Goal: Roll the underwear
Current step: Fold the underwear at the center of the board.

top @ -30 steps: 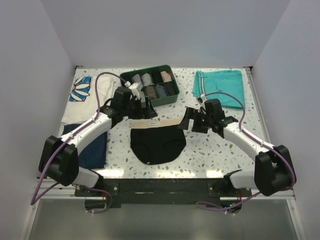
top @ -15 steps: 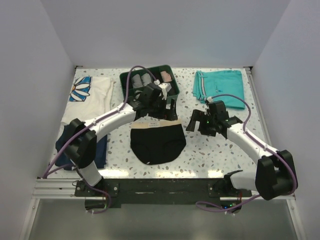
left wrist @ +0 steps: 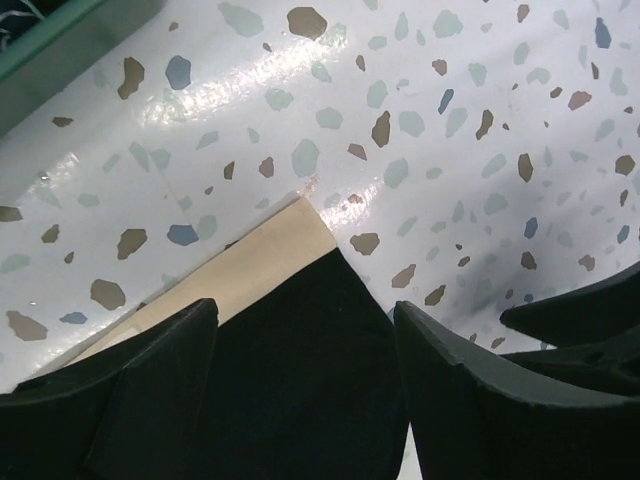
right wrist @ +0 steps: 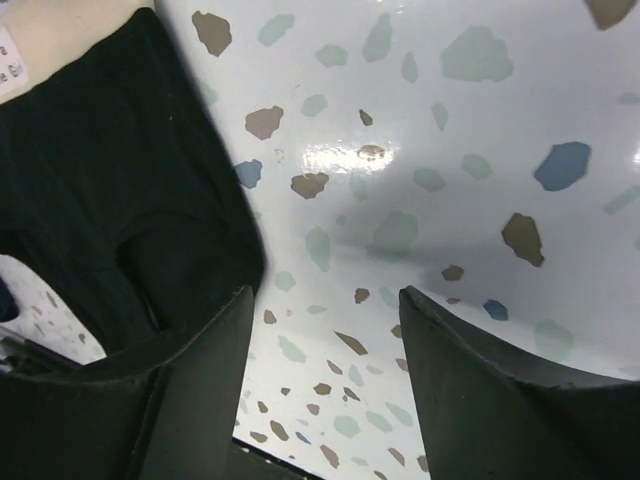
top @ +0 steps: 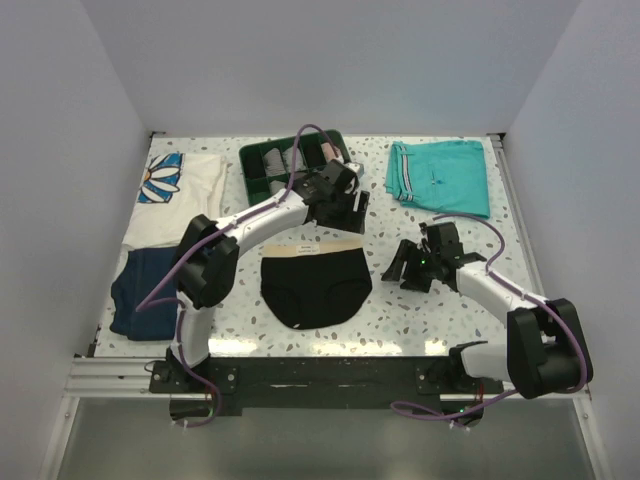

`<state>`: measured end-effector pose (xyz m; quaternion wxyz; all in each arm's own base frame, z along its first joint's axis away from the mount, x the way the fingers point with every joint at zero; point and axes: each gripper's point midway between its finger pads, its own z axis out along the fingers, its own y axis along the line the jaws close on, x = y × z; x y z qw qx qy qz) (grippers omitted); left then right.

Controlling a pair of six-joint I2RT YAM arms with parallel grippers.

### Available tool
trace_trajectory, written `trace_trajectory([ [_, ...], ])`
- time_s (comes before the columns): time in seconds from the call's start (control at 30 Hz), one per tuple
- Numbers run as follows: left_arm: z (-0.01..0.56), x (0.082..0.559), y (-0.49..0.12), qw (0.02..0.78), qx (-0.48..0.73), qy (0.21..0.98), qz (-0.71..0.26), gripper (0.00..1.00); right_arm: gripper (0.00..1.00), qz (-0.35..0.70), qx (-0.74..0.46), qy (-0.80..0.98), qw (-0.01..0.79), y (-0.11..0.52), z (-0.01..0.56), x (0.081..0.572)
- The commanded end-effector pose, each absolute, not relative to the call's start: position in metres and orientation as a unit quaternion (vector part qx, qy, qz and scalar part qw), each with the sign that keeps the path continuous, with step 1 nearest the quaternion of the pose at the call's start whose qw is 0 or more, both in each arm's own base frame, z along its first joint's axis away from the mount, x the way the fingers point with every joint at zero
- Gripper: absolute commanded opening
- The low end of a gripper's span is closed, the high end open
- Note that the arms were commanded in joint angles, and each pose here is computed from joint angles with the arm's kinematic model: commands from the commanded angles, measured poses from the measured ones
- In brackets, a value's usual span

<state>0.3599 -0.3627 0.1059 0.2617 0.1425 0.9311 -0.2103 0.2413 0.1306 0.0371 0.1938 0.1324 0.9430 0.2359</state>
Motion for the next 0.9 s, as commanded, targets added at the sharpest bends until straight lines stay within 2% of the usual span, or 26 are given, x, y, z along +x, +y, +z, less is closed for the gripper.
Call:
trace_trajectory([
  [0.0,0.102,0.360,-0.370,0.256,0.150,0.938,-0.178,0.72,0.60,0.315,0.140,0.915,0.209,0.154,0.045,0.255],
  [0.2,0.081,0.361,-0.373,0.239,0.146,0.949,-0.147,0.58,0.52,0.363,0.145,0.901,0.190,0.170,0.032,0.253],
  [0.43,0.063,0.365,-0.385,0.227,0.135,0.956,-0.131,0.53,0.47,0.358,0.141,0.906,0.176,0.170,0.019,0.255],
  [0.87,0.049,0.360,-0.401,0.205,0.134,0.961,-0.131,0.46,0.45,0.346,0.138,0.913,0.167,0.168,0.008,0.253],
])
